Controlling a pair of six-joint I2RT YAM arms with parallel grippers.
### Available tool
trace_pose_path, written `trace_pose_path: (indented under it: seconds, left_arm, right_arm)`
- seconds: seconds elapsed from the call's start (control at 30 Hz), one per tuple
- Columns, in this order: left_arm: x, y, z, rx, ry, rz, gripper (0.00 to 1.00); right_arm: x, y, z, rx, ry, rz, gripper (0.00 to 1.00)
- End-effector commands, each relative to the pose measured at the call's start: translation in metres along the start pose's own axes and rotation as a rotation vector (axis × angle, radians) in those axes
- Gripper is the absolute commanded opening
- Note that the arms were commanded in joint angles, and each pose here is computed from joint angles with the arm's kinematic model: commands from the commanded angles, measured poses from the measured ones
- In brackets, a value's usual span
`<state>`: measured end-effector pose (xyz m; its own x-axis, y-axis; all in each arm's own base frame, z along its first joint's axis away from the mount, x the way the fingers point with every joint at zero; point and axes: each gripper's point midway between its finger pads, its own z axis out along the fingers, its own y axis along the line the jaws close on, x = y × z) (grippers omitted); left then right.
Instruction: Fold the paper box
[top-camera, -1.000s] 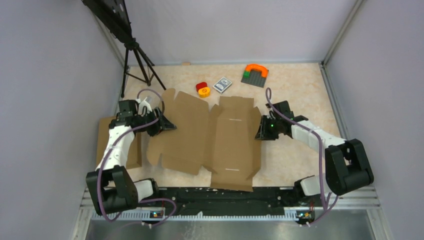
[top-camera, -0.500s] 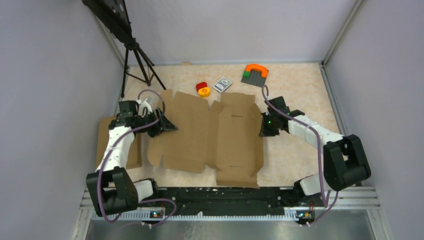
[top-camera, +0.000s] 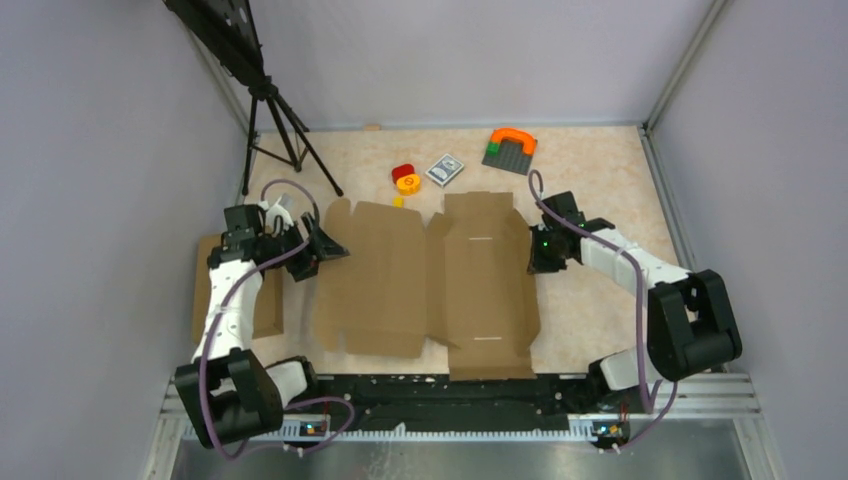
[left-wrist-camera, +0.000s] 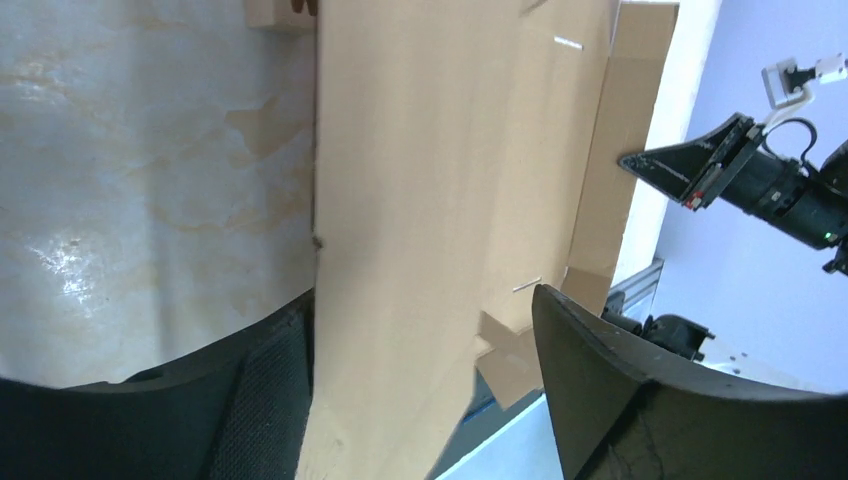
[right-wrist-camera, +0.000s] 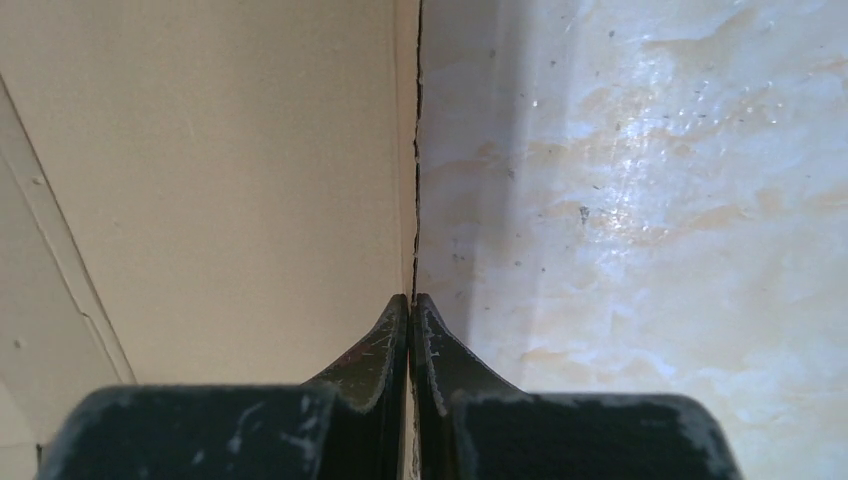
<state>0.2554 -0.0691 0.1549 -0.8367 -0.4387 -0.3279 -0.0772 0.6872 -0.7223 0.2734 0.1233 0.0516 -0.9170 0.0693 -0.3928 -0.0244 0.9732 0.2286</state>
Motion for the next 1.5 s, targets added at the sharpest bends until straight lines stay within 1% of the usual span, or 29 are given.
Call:
trace_pose_path:
  seconds: [0.0,0.03,0.17,0.2,0.23,0.27,0.33,0.37,0.4,0.43,0.53,0.6,0.67,0.73,1.0,1.03,1.13,1.2,1.3,1.47]
  left_arm:
    - [-0.006,-0.001,-0.004,0.002,-0.037,0.032,0.79]
    - [-0.006,-0.002,-0.004,0.014,-0.03,0.031,0.78]
    - [0.0,-0.012,0.001,0.107,0.015,0.016,0.59]
    - [0.0,-0.013,0.002,0.116,0.022,0.01,0.53]
    - [0.001,-0.012,0.003,0.114,0.026,0.008,0.49]
    - [0.001,-0.01,0.003,0.11,0.026,0.006,0.48]
    - [0.002,-0.01,0.004,0.117,0.028,0.006,0.51]
    - [0.003,-0.01,0.005,0.122,0.034,0.002,0.49]
    - [0.004,-0.01,0.006,0.126,0.04,-0.002,0.45]
    - [0.004,-0.01,0.006,0.129,0.043,-0.002,0.39]
    - [0.005,-0.015,0.005,0.154,0.042,0.007,0.12]
    - [0.005,-0.019,0.004,0.175,0.037,0.011,0.01]
    - [0.008,-0.028,0.004,0.241,0.05,0.001,0.0]
    - [0.011,-0.032,0.007,0.271,0.065,-0.011,0.0]
    - [0.017,-0.034,0.013,0.286,0.096,-0.016,0.0]
    - [0.017,-0.034,0.013,0.285,0.097,-0.015,0.0]
    - [0.018,-0.034,0.016,0.287,0.106,-0.021,0.0]
    - [0.02,-0.036,0.019,0.299,0.117,-0.028,0.0]
    - [0.023,-0.041,0.024,0.319,0.121,-0.028,0.0]
    - [0.03,-0.043,0.036,0.302,0.152,-0.02,0.0]
  right_arm:
    - [-0.018,-0.003,-0.009,0.022,-0.049,-0.026,0.0]
    - [-0.018,-0.003,-0.009,0.021,-0.048,-0.026,0.0]
    - [-0.018,-0.001,-0.009,0.006,-0.049,-0.027,0.0]
    - [-0.018,-0.001,-0.009,0.006,-0.047,-0.028,0.0]
    - [-0.018,0.0,-0.01,0.004,-0.049,-0.029,0.0]
    - [-0.018,0.0,-0.01,0.002,-0.048,-0.029,0.0]
    - [-0.018,0.001,-0.011,-0.004,-0.05,-0.029,0.0]
    - [-0.018,0.001,-0.01,-0.005,-0.047,-0.029,0.0]
    - [-0.017,0.002,-0.01,-0.006,-0.047,-0.029,0.0]
    - [-0.017,0.002,-0.01,-0.008,-0.047,-0.029,0.0]
    - [-0.018,0.003,-0.01,-0.015,-0.048,-0.029,0.0]
    - [-0.018,0.005,-0.01,-0.026,-0.05,-0.03,0.0]
    - [-0.018,0.007,-0.01,-0.034,-0.051,-0.032,0.0]
    - [-0.018,0.007,-0.01,-0.035,-0.044,-0.033,0.0]
    - [-0.013,0.014,-0.004,-0.014,-0.022,-0.057,0.0]
    - [-0.013,0.016,-0.004,-0.017,-0.024,-0.058,0.01]
    - [-0.011,0.018,-0.003,-0.023,-0.019,-0.066,0.08]
    - [-0.009,0.018,-0.002,-0.023,-0.014,-0.072,0.12]
    - [-0.006,0.016,0.001,-0.016,-0.003,-0.076,0.13]
    - [-0.008,0.021,0.0,-0.028,-0.007,-0.082,0.14]
